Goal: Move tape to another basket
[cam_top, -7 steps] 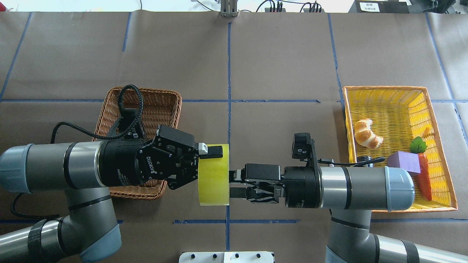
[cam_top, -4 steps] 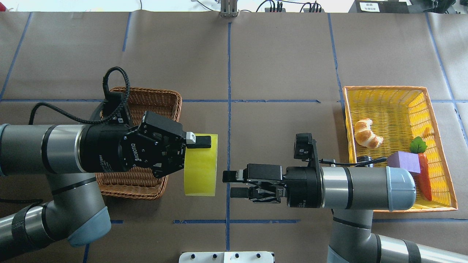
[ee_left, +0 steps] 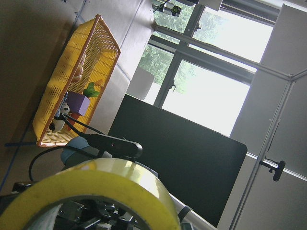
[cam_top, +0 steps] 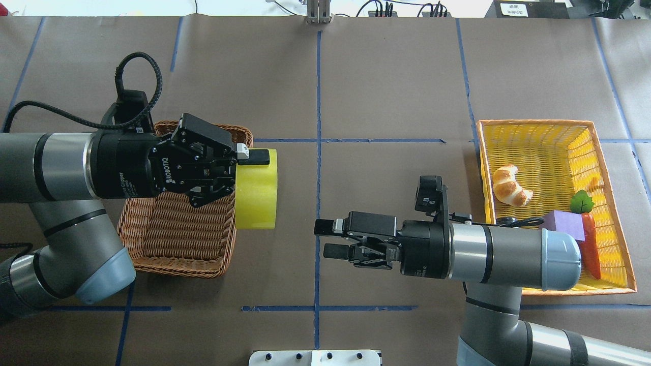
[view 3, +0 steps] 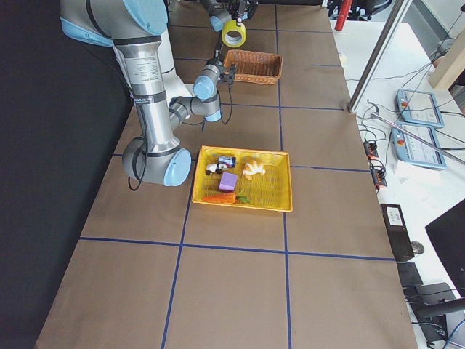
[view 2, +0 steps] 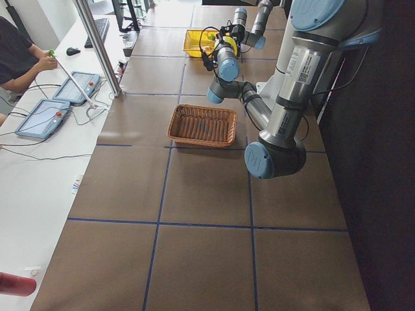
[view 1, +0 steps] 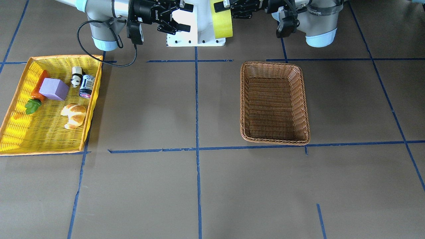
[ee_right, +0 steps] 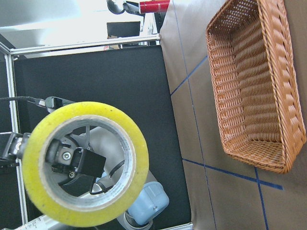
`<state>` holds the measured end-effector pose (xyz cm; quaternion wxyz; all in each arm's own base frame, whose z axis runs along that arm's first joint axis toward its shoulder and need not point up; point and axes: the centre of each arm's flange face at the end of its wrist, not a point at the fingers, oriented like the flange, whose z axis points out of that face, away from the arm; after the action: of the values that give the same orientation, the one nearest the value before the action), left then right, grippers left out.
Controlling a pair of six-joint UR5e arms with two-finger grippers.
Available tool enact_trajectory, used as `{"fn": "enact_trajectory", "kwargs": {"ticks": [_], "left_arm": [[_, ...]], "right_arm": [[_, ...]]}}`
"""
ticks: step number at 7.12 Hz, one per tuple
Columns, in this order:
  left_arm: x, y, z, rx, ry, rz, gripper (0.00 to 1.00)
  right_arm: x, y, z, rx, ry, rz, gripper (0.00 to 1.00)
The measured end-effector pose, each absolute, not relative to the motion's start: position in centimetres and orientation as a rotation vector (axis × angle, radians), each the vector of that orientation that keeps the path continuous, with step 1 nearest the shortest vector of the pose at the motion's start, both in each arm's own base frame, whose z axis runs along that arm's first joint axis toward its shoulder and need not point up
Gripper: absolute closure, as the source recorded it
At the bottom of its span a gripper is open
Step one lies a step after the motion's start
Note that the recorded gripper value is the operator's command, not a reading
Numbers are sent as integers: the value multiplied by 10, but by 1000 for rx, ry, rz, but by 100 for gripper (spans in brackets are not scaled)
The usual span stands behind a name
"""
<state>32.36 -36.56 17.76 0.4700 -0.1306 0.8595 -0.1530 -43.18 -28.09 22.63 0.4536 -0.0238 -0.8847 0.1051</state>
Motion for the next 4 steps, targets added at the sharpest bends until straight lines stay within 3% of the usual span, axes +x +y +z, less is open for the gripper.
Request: {"fn": "enact_trajectory", "kwargs": {"ticks": [4], "left_arm": [[329, -412, 189, -46, 1781, -370, 100]], "right_arm": [[-429, -352, 231, 259, -1845, 325, 0]]}}
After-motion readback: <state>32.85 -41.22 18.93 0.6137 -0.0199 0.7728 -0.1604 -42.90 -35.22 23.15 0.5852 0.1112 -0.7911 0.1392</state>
